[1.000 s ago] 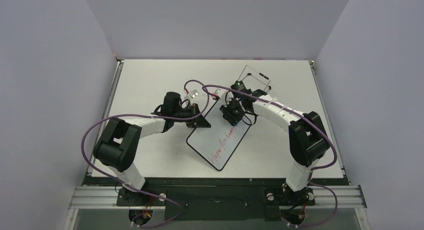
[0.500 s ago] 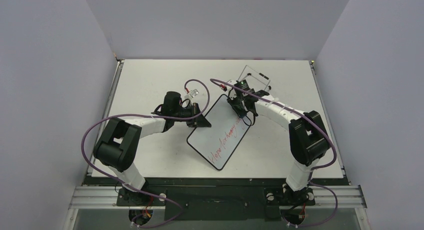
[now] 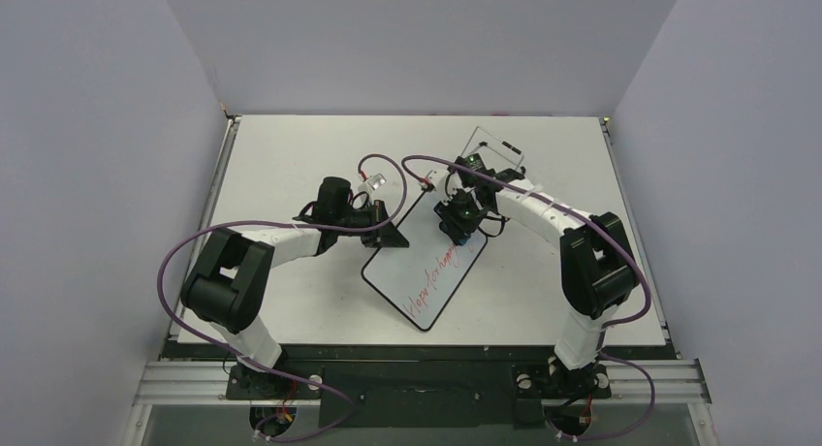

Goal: Erase the whiteboard
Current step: Erase the whiteboard at the center of the board.

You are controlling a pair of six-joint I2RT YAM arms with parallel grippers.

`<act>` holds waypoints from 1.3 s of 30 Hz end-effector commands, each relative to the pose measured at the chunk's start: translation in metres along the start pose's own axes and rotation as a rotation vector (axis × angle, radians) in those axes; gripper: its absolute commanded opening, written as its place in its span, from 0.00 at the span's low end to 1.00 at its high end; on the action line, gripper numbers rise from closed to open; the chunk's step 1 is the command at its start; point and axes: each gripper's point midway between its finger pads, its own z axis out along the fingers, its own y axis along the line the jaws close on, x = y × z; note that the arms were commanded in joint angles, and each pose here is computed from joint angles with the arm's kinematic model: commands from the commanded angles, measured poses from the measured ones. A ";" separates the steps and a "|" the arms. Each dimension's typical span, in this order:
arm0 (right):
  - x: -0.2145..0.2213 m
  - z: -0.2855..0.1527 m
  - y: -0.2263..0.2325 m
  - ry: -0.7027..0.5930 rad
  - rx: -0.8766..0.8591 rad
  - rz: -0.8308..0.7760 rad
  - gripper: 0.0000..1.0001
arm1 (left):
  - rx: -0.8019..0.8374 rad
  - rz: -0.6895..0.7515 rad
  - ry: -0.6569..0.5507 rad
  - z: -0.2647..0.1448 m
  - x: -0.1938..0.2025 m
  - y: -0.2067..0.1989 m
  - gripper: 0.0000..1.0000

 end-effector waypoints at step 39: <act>-0.033 -0.067 -0.042 -0.244 0.217 0.092 0.00 | 0.104 0.144 0.011 -0.001 -0.010 -0.036 0.00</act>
